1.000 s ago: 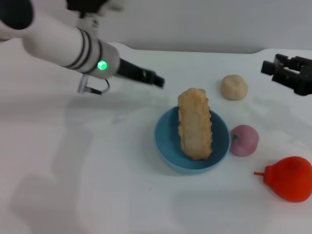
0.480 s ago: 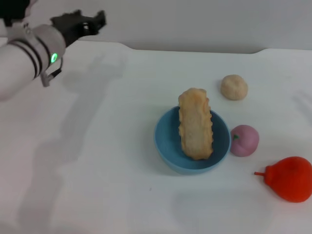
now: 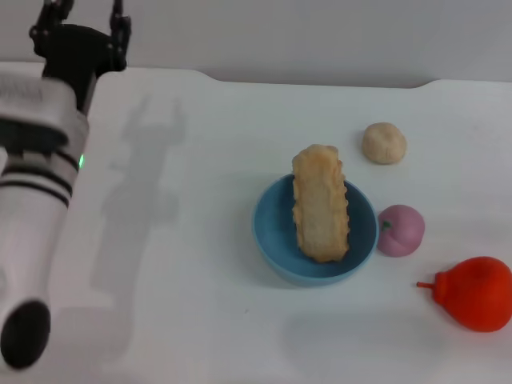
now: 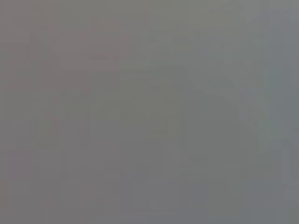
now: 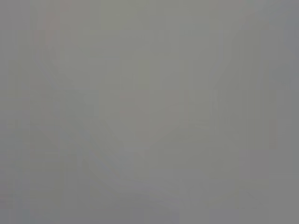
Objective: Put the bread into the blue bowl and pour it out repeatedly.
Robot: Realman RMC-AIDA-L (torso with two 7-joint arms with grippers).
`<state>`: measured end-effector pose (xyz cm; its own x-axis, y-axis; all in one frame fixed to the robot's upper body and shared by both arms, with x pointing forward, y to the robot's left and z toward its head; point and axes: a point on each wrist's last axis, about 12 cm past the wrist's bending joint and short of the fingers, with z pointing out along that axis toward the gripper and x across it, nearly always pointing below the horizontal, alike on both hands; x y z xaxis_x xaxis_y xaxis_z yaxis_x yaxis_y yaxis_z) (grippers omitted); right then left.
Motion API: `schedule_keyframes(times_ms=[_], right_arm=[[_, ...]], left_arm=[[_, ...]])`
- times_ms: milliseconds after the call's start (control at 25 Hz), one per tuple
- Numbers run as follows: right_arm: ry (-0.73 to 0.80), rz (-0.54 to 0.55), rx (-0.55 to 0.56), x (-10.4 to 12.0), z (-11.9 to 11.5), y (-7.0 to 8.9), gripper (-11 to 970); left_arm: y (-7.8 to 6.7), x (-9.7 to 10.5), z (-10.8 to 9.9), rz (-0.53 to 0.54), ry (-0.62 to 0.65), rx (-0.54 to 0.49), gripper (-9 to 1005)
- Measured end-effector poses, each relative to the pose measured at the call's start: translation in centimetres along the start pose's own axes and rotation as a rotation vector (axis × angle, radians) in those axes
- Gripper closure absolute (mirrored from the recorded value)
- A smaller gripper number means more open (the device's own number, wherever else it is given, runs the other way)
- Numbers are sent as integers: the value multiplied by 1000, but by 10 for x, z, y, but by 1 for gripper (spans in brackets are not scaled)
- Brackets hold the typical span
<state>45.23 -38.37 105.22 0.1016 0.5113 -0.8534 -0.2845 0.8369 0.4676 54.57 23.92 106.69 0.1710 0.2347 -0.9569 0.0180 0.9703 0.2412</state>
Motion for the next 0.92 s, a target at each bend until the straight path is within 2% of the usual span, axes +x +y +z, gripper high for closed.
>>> schedule_keyframes(times_ms=[120,240,360,440,520,600,920], right_arm=[[-64,-140,126,16,-19,0,472],[-102,-238,239,30,-34,6,472],[-153,-256,334,40,-51,16,473],[-164,-257,379,44,-57,20,473],[-153,-275,418,48,-61,21,473],[-120,-291,440,52,-61,20,473],[-62,-274,462,59,-54,16,472]], left_arm=[[0,9,-10,6,-54,41,427],[4,18,-16,-89,-23,58,427],[9,26,-23,-216,15,51,428],[10,31,-27,-255,38,49,428],[10,32,-27,-257,50,51,428],[7,41,-27,-252,123,71,428],[5,48,-23,-243,189,89,428]])
